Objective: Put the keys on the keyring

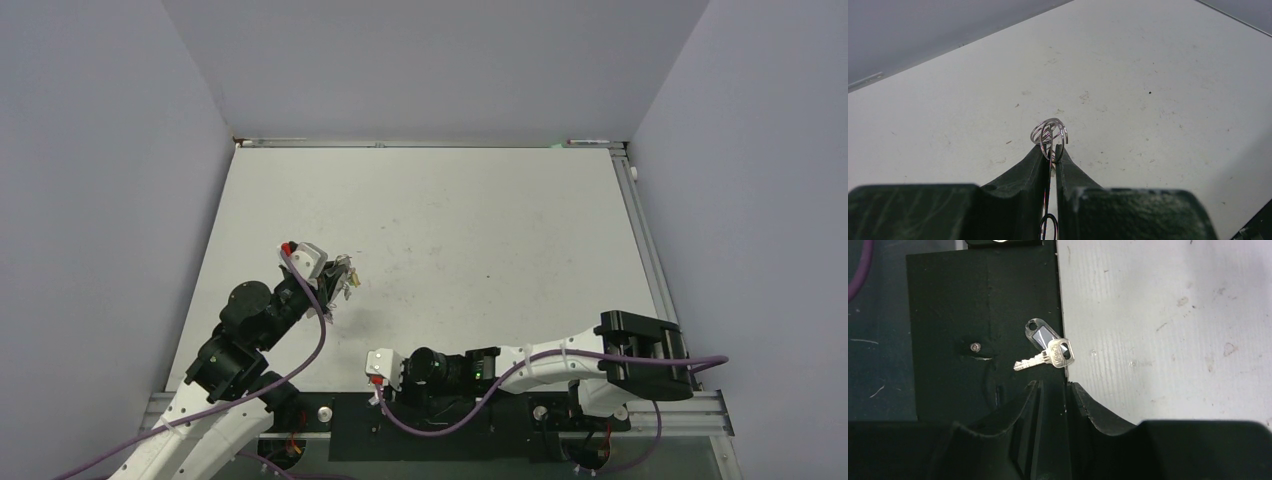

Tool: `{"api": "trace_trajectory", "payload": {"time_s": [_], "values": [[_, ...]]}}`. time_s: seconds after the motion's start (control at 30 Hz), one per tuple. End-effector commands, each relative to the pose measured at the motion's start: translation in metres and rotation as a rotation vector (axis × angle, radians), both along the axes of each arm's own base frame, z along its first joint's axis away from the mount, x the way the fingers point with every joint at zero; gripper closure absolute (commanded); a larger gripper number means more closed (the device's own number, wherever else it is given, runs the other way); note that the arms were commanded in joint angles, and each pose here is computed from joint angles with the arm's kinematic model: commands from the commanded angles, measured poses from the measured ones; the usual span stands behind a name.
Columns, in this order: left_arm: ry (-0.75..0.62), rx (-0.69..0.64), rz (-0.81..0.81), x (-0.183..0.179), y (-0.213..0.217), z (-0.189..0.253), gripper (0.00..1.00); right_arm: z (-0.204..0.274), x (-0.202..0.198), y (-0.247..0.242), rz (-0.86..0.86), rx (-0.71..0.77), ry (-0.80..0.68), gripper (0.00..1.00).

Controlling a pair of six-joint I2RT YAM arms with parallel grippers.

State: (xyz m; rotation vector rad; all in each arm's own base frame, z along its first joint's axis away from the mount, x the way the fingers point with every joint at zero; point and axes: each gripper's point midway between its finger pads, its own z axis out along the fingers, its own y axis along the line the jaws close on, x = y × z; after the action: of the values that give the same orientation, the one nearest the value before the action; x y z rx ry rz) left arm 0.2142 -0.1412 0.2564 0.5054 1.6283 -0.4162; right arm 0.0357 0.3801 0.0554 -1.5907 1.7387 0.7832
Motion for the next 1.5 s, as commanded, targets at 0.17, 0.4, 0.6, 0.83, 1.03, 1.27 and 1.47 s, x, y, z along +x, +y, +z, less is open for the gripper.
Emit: {"api": "trace_trajectory", "payload": {"time_s": [0.17,0.4,0.6,0.83,1.03,1.27,1.47], "values": [[-0.050,-0.024,0.000,0.004,-0.002,0.016,1.00,-0.007,-0.003,0.018,0.073,0.051,0.015,0.81],[-0.047,-0.022,-0.002,0.004,-0.002,0.015,1.00,-0.015,0.006,0.020,0.054,0.045,0.022,0.81],[-0.044,-0.021,-0.003,0.004,-0.002,0.014,1.00,-0.021,0.008,0.021,0.051,0.040,0.026,0.81],[-0.045,-0.022,0.000,0.005,-0.002,0.014,1.00,-0.027,0.006,0.023,0.061,0.027,0.036,0.82],[-0.042,-0.021,0.000,0.005,-0.002,0.014,1.00,-0.029,0.007,0.024,0.061,0.023,0.036,0.85],[-0.042,-0.022,-0.002,0.005,-0.002,0.014,1.00,-0.038,0.009,0.023,0.048,-0.006,0.042,0.87],[-0.042,-0.022,-0.002,0.005,-0.002,0.014,1.00,-0.041,0.009,0.022,0.049,-0.017,0.048,0.93]]}}
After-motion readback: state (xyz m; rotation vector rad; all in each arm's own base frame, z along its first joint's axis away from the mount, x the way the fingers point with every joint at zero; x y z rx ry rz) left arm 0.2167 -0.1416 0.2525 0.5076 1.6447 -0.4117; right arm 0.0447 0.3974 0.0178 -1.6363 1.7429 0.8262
